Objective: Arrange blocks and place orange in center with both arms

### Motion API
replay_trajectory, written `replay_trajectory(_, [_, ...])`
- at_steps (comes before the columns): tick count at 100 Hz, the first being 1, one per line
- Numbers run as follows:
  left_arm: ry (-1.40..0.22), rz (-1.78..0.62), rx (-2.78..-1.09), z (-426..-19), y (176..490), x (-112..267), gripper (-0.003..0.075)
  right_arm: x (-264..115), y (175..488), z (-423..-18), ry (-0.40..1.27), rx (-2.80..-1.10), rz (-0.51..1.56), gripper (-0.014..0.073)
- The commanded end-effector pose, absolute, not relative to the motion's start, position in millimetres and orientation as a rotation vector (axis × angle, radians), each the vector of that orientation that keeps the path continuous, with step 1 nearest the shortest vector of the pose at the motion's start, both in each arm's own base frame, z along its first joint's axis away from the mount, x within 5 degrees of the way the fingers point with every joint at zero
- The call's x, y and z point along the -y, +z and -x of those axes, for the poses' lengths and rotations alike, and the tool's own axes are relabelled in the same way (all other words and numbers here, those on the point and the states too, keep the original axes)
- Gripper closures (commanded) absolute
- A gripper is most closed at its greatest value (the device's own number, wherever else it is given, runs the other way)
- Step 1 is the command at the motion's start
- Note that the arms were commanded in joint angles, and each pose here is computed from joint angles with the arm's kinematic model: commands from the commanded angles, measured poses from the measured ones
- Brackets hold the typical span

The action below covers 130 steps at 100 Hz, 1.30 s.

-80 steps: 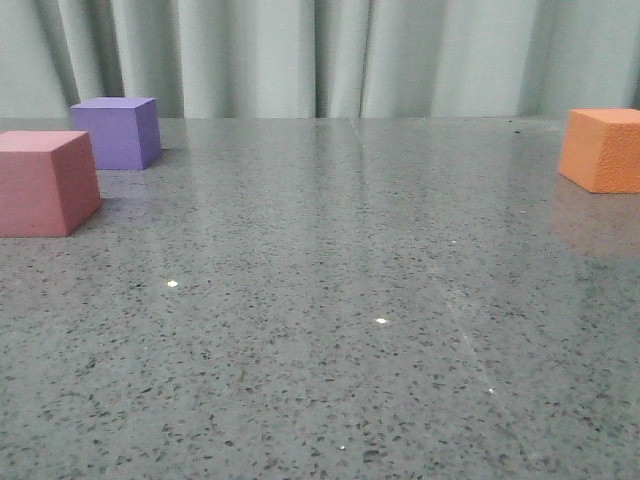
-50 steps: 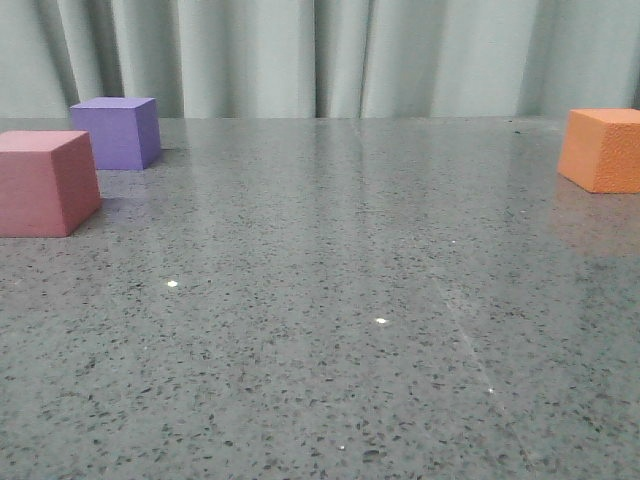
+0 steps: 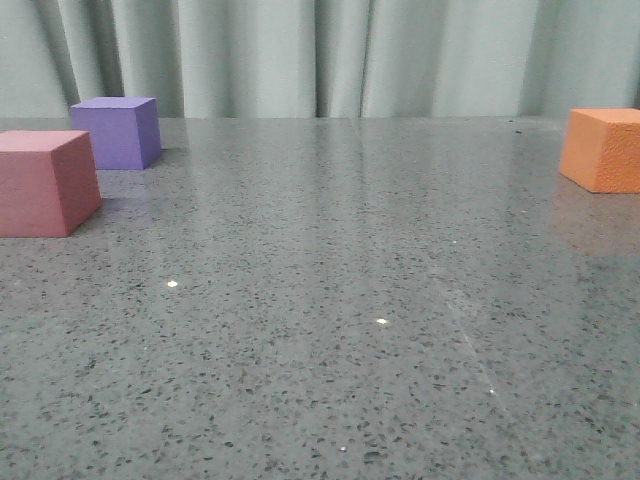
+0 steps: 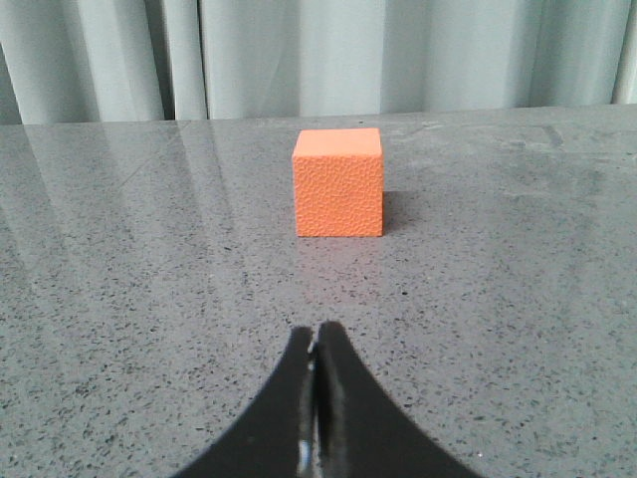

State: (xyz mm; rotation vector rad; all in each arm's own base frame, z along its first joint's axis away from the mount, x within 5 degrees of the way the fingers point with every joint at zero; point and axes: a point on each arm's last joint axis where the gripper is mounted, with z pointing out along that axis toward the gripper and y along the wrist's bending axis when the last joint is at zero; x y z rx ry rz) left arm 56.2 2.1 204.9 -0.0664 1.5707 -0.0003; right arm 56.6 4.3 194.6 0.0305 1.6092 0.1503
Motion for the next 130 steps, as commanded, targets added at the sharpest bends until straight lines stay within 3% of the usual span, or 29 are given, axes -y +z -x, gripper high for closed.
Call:
replay_trajectory(1, [-0.003, 0.077, -1.478, -54.1, 207.3, -2.7, 0.0739, -4.2, 205.7, -54.2, 0.137, -1.493, -0.011, 0.0717])
replay_trajectory(52, [-0.063, 0.123, -1.445, -51.9, 218.8, -2.3, 0.074, -4.0, 223.0, -52.0, 0.139, -1.449, -0.011, 0.0717])
replay_trajectory(83, [-0.069, 0.103, -1.427, -47.4, 281.9, -0.6, 0.074, -2.9, 280.9, -49.0, 0.128, -1.516, -0.018, 0.0715])
replay_trajectory(93, [-0.055, 0.086, -1.489, -51.9, 300.9, -0.2, 0.074, -2.7, 301.8, -51.0, 0.124, -1.561, -0.022, 0.0715])
replay_trajectory(130, [-0.06, 0.081, -1.64, -100.6, 370.1, -1.4, 0.0739, -4.9, 359.9, -90.0, 0.104, -1.792, -0.034, 0.0715])
